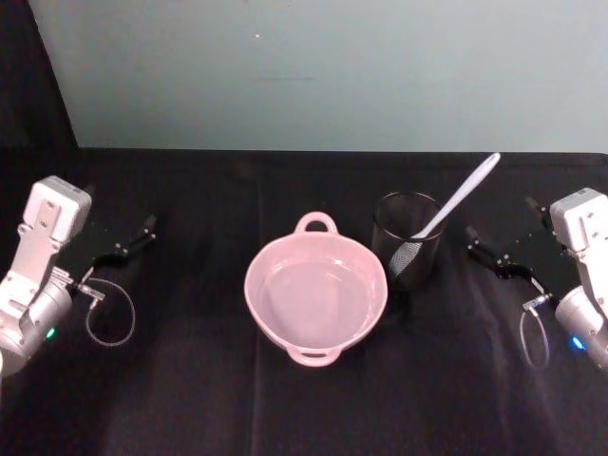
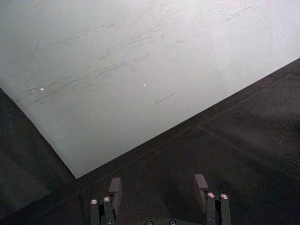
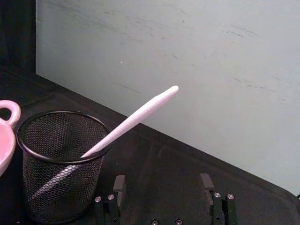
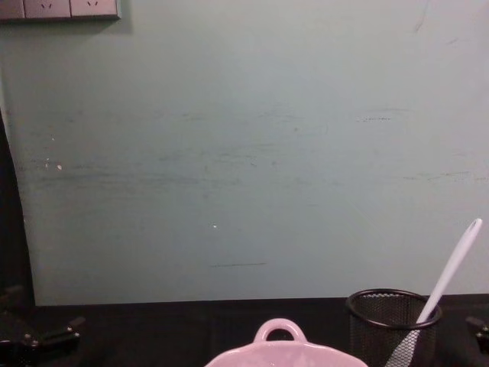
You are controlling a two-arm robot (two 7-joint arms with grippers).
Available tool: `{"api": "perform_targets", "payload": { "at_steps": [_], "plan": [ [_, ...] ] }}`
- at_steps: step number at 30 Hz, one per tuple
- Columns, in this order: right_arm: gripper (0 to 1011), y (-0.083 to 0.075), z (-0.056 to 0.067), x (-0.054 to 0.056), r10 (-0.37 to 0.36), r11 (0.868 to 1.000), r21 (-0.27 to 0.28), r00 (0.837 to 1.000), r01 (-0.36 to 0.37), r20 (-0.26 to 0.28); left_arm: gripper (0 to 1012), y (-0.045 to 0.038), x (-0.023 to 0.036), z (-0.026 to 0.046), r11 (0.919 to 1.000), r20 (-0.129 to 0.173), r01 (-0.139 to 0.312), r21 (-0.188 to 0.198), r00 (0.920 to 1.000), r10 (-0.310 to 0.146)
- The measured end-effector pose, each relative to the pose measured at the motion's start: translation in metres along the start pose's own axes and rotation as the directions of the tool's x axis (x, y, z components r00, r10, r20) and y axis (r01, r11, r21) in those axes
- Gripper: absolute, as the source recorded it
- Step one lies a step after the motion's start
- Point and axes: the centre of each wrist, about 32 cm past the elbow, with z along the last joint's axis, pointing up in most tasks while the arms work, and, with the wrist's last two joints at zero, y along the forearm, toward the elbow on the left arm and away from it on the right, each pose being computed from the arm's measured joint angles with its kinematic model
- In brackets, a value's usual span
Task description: Use the one hand to pick up the spoon and stir the clear water in the bowl.
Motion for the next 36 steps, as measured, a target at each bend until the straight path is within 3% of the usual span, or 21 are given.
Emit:
{"api": "perform_targets", "payload": {
  "at_steps": [21, 30, 36],
  "plan": [
    [1003, 0.000, 0.000, 0.000, 0.000, 1.000, 0.000, 1.000, 0.000, 0.000, 1011, 0.0000, 0.0000, 0.0000, 1.0000, 0.000, 0.000, 0.000, 1.0000, 0.000],
    [1003, -0.013, 0.021, 0.003, 0.013, 0.999, 0.046, 1.000, -0.013, -0.007, 1011, 0.0000, 0.0000, 0.0000, 1.0000, 0.000, 0.000, 0.000, 1.0000, 0.000],
    [1002, -0.029, 0.036, 0.007, 0.044, 0.995, 0.088, 0.996, -0.037, -0.078, 1011, 0.0000, 0.0000, 0.0000, 1.0000, 0.000, 0.000, 0.000, 1.0000, 0.000]
  ]
}}
